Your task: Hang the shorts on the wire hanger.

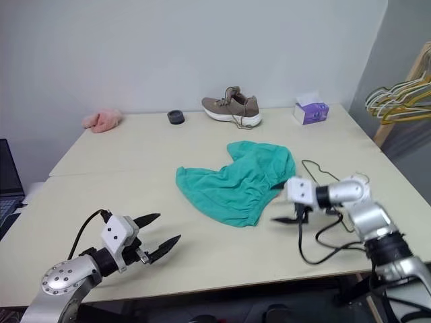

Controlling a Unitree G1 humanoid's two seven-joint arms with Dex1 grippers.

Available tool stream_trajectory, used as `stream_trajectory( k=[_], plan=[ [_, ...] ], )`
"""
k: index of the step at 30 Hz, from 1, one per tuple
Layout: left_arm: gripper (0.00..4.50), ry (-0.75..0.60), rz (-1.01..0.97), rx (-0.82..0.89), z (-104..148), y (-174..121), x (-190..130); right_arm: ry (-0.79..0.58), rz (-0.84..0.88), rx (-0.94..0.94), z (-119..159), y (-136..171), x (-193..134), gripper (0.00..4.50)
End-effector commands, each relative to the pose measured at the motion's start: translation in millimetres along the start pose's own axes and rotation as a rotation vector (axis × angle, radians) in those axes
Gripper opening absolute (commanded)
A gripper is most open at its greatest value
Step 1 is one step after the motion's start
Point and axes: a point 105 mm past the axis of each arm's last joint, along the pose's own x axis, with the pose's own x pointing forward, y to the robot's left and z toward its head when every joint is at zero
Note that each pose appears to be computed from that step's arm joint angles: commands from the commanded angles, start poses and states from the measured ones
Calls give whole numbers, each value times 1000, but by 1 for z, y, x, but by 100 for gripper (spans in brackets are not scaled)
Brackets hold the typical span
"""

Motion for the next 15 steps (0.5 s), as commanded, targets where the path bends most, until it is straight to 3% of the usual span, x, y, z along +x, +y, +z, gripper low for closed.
stream_trajectory(
  k=[1, 15],
  plan=[
    [450, -21, -47, 7, 11, -2, -3, 6, -10, -64, 15, 4, 12, 447],
    [450, 26, -128, 6, 20, -19, -5, 106, -28, -17, 5, 1, 73, 447]
  ],
)
